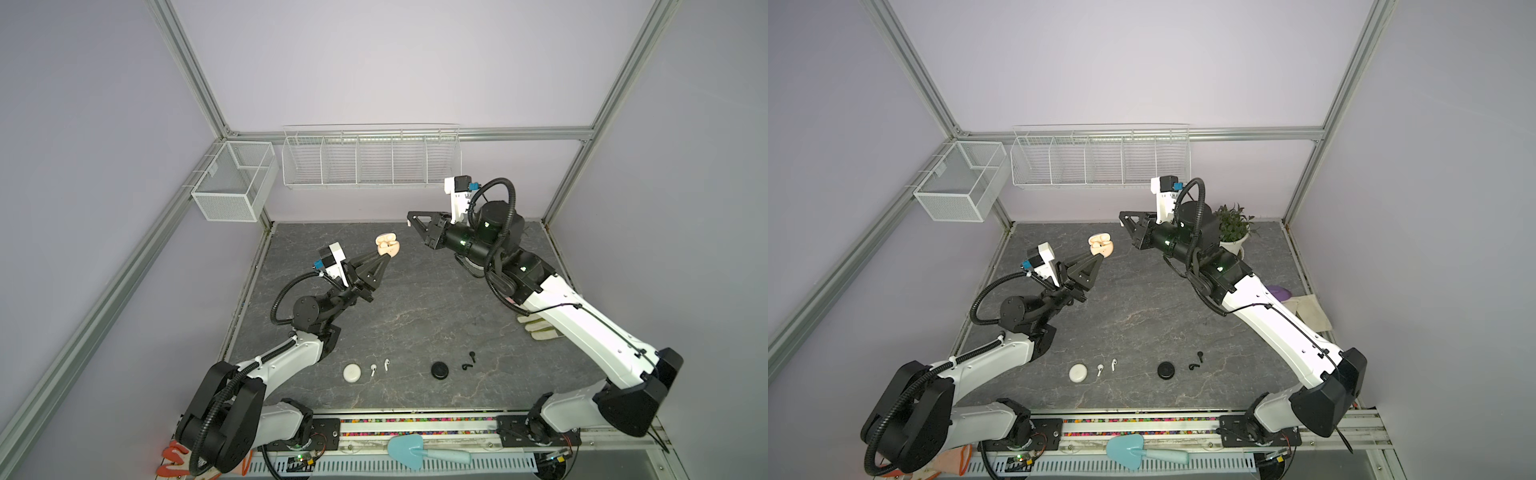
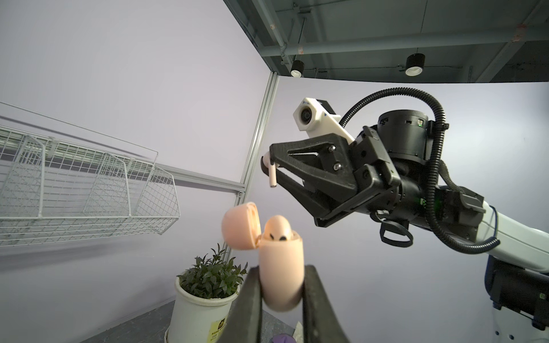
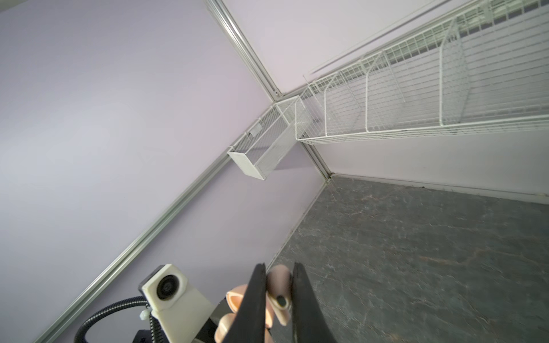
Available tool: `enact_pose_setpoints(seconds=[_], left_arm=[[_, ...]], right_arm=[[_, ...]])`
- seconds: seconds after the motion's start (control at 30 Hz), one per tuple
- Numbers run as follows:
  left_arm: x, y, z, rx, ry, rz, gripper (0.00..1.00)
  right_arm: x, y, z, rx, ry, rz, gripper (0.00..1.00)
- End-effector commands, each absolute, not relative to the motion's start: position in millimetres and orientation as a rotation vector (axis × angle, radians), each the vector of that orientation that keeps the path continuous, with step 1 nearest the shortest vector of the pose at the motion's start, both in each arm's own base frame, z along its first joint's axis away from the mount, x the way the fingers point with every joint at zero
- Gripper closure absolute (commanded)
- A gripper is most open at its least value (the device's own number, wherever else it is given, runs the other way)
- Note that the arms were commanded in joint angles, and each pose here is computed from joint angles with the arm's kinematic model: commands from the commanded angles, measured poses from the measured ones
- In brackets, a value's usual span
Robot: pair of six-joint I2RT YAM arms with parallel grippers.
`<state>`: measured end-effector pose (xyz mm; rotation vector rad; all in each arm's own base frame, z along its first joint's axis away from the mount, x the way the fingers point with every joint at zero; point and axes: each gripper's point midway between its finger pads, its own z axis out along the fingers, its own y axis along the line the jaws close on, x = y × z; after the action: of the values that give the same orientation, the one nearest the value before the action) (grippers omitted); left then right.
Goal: Insert wireless bluetooth earbuds into charging case
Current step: Insert the wireless bluetooth earbud into the charging case.
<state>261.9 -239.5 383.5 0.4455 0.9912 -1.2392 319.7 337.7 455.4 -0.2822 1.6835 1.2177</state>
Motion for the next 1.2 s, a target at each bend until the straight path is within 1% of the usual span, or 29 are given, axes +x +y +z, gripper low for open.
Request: enact_pose_setpoints(seconds=[0.0, 0.23, 0.53, 1.17], left_arm=[[253, -241, 401, 0.478, 0.922, -1.258, 1.00], [250, -241, 400, 0.494, 0.918, -1.253, 1.00], [250, -240, 399, 0.491, 0.918, -1.241, 1.00], [249, -237, 398, 0.488, 0.915, -1.222, 1.00]], right_arm=[[302, 339, 485, -0.311, 1.534, 1.304, 0.86], [296, 356, 475, -0.345, 1.567, 1.390, 0.87], [286, 363, 463, -0.369, 1.597, 1.397, 0.87], [284, 367, 434, -0.361, 1.703, 1.404, 0.87]])
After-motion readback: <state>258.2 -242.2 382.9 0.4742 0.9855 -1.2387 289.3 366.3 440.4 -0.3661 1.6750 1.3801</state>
